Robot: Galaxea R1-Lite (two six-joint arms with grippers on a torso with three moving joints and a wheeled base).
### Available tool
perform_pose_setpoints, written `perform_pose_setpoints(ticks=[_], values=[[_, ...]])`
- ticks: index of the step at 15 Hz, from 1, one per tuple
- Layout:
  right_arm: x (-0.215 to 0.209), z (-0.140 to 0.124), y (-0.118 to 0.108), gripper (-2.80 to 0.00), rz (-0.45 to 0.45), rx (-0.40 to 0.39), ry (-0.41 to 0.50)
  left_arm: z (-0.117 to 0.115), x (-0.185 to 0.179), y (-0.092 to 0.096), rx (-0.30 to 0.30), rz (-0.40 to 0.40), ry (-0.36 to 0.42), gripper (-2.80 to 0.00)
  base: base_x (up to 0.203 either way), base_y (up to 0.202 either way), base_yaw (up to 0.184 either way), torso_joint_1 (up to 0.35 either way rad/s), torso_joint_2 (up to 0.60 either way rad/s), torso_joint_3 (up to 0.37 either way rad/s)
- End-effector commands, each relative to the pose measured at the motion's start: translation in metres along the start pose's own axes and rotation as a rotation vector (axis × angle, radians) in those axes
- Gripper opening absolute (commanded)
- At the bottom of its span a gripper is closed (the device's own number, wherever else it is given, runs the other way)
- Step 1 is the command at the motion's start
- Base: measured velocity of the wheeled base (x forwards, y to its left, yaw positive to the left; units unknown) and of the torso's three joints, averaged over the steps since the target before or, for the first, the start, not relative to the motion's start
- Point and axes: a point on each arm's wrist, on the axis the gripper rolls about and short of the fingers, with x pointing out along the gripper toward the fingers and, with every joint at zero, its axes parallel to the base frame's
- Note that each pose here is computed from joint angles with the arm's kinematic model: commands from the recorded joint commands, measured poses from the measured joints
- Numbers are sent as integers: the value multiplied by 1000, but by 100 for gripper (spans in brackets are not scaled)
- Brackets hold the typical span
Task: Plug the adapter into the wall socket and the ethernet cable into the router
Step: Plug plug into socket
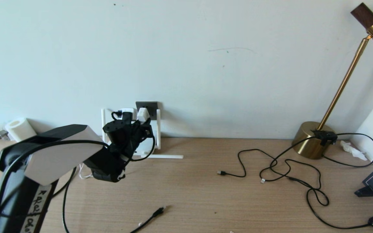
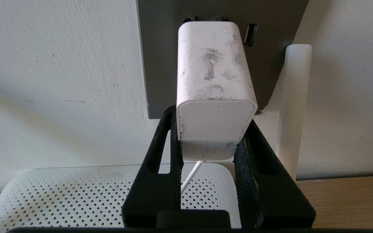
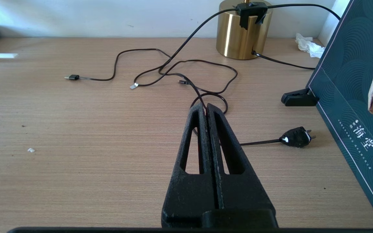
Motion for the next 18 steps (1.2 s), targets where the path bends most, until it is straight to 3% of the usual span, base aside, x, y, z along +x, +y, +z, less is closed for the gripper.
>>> perform_pose_setpoints(ticks=[1, 11, 18], values=[[0, 0, 0, -280, 1, 1, 1, 8, -3, 0, -2, 0, -16, -280, 0, 0, 0, 0, 0, 0], [0, 0, 0, -280, 1, 1, 1, 13, -11, -1, -1, -4, -2, -280, 0, 0, 0, 0, 0, 0], [0, 0, 0, -280, 1, 1, 0, 3, -13, 1, 13, -30, 81, -280, 0, 0, 0, 0, 0, 0]])
